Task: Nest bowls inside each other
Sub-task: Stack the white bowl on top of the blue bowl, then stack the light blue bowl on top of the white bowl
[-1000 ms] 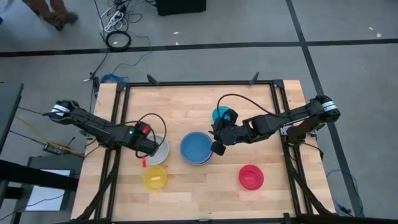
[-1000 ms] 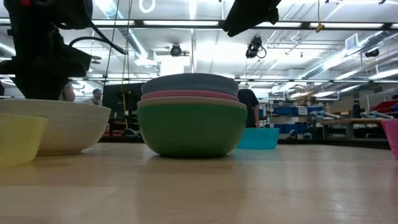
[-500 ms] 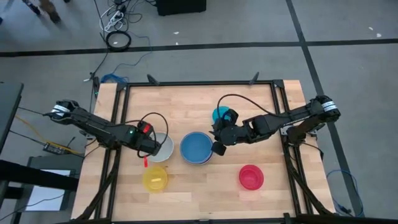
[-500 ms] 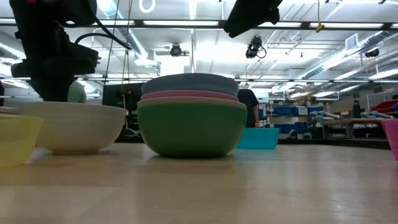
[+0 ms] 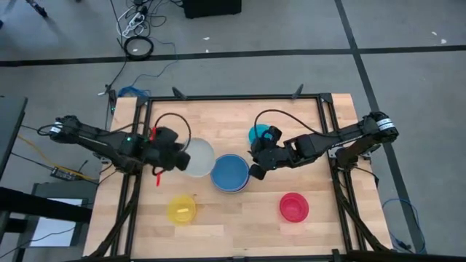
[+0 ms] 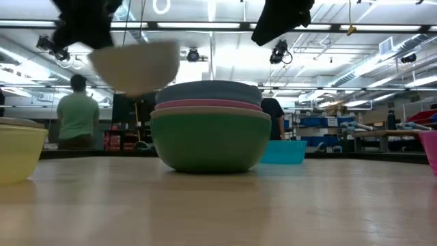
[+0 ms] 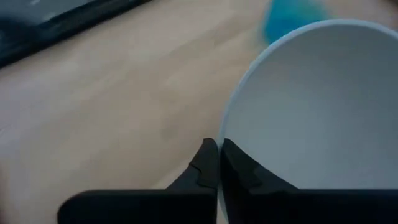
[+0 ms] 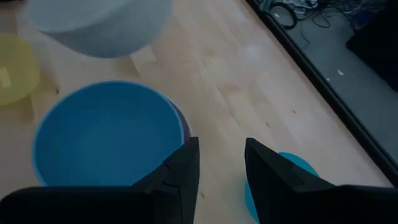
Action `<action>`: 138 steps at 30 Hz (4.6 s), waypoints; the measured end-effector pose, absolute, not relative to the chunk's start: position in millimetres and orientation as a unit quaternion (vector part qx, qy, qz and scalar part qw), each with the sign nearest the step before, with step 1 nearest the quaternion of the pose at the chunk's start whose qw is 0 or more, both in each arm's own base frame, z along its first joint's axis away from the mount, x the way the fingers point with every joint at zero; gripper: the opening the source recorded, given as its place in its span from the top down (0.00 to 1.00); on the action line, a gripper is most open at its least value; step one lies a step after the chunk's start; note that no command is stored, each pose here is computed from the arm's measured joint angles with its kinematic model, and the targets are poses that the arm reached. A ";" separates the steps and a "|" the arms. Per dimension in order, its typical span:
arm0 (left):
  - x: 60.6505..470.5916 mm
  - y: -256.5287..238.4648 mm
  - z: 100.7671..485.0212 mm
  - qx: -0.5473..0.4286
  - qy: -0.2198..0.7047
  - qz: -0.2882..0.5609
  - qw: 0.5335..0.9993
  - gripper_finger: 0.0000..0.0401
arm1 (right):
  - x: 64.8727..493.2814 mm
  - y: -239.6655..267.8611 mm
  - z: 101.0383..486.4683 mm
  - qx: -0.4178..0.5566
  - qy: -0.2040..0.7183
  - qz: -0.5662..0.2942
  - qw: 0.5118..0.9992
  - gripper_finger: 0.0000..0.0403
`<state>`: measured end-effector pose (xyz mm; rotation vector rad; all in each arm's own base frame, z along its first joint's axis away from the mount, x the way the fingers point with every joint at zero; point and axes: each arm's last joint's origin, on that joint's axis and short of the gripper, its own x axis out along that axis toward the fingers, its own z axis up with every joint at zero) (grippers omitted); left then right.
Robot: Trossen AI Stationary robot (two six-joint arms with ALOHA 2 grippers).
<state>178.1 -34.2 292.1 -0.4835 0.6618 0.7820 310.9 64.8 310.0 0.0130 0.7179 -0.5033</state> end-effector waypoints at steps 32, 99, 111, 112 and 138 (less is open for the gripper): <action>272.1 -34.4 264.6 -0.263 0.300 0.266 0.877 0.66 | 273.8 86.0 317.3 0.012 0.360 -0.283 0.889 0.72; 240.8 -30.9 398.7 -0.056 0.305 0.368 0.877 0.62 | 325.2 -9.5 264.5 0.074 0.223 -0.298 0.925 0.77; 216.1 -45.1 379.3 -0.061 0.377 0.398 0.834 0.62 | 267.4 -63.4 259.7 0.216 0.420 -0.260 0.842 0.66; 215.8 -46.3 377.3 -0.060 0.379 0.398 0.833 0.62 | 271.4 -62.1 254.5 0.212 0.431 -0.250 0.841 0.65; 216.3 -49.1 339.9 -0.061 0.395 0.429 0.810 0.62 | 320.9 -63.0 153.3 0.143 0.553 -0.217 0.791 0.68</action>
